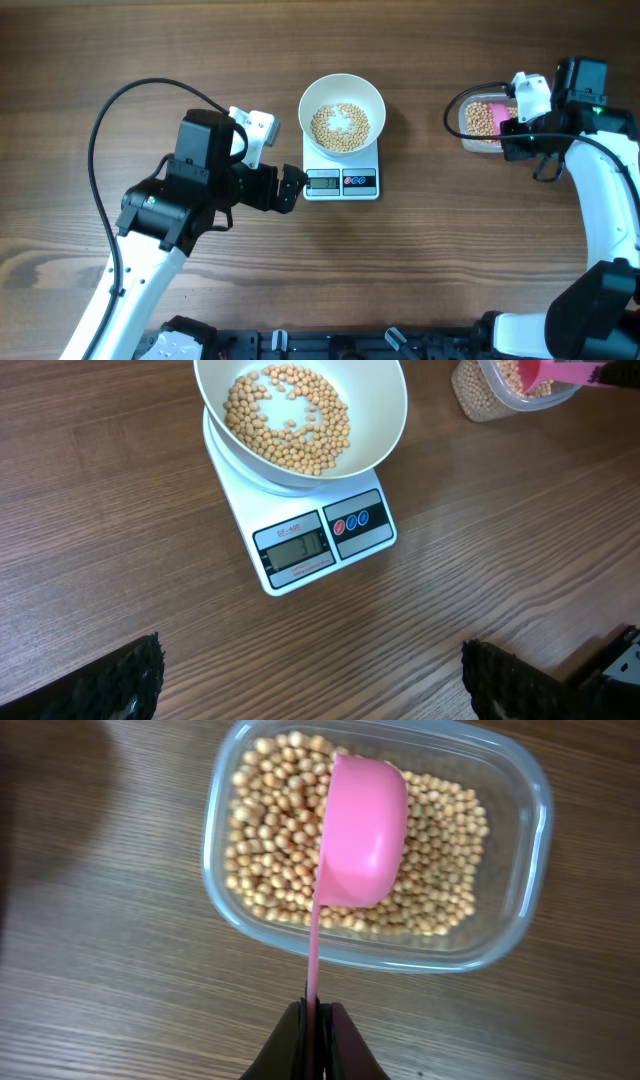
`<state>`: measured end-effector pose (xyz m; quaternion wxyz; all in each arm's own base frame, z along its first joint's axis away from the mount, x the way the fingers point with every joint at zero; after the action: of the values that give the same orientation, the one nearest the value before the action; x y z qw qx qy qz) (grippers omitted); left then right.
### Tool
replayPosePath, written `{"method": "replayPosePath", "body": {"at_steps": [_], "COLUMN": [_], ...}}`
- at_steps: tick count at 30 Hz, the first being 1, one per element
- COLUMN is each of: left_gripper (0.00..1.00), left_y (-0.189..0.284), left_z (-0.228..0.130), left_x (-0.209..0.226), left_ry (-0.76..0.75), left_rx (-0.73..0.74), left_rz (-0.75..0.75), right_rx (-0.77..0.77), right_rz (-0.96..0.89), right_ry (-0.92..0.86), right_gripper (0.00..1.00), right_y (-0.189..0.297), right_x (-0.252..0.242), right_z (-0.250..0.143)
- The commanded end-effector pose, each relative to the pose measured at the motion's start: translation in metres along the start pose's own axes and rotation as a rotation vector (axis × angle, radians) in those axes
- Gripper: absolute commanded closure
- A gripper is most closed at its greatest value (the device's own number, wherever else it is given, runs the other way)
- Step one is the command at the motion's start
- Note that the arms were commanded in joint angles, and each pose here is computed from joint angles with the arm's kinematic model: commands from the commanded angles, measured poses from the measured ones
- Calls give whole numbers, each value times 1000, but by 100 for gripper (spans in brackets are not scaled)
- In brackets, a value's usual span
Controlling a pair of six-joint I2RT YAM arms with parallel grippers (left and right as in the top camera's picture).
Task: Scoop item into bowl and weigh 150g on scale
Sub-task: 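Dip and drag the pink scoop through the soybeans again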
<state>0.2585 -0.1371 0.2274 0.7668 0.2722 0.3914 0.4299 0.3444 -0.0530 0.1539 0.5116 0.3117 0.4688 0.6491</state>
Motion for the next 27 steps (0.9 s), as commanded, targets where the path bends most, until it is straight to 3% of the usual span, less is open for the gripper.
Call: {"method": "replayPosePath", "body": {"at_steps": [1, 9, 18, 27], "left_gripper": [0, 0, 0, 0], "left_y": [2, 2, 2, 2], "left_z": [1, 1, 1, 1], "left_x": [0, 0, 0, 0], "left_ry": [8, 8, 8, 8], "left_rx": [-7, -7, -7, -7], "left_rz": [-6, -6, -6, -6], "right_rx": [-27, -38, -109, -79], "right_rz": [96, 107, 246, 349], "right_ry": [19, -74, -234, -417], "right_gripper": [96, 96, 96, 96], "right_y": [-4, -4, 1, -16], "right_x": [14, 11, 2, -7], "right_z": [3, 4, 1, -8]}}
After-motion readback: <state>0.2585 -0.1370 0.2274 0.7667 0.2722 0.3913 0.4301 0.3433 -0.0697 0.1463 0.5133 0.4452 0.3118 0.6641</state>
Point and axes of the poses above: each gripper's point midway between its finger pads, its own y axis back along the fingers, its own x axis along the line the jaws close on, z = x × y, the point moved 3 cm from there along y, back along the fingers, and after that the axes turned 6 degrees about y, right-handed, at the moved point
